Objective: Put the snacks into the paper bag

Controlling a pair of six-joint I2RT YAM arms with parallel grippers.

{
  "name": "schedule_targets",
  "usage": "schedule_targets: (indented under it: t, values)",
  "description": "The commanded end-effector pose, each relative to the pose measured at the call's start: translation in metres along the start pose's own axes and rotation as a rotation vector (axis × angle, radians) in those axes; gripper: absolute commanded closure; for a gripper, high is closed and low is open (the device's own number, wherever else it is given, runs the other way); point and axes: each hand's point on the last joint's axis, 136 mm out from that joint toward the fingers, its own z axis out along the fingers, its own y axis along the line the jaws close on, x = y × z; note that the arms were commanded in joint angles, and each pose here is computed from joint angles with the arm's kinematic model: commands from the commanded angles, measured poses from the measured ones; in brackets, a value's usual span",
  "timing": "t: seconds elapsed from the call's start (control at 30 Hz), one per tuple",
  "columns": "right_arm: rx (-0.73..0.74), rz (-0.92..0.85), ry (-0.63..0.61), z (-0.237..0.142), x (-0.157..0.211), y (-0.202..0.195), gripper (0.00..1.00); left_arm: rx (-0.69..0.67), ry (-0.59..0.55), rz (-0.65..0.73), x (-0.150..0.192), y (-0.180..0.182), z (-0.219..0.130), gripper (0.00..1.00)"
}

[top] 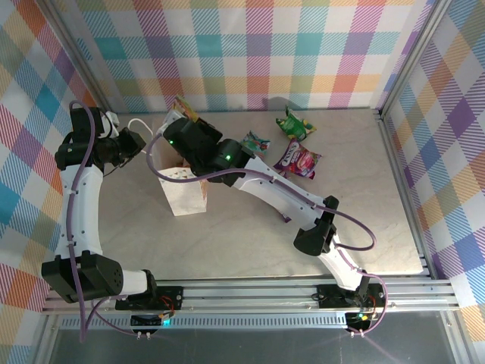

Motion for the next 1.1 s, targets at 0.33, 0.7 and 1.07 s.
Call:
schedule_targets:
  t: [0.33,0.7,1.07]
  values:
    - [-0.168,-0.023,-0.016,-0.013,-0.002,0.042,0.99,0.001,-0.013,-0.014,-0.004,0.002,-0.001,0.83]
    - [-0.096,-0.015,-0.024,-0.021,-0.007,0.029,0.4,-0.006,0.016,-0.015,0.001,0.005,0.001,0.82]
    - [-0.09,0.048,-0.026,-0.023,-0.006,0.02,0.35,-0.019,0.026,-0.02,0.003,0.008,0.003,0.82]
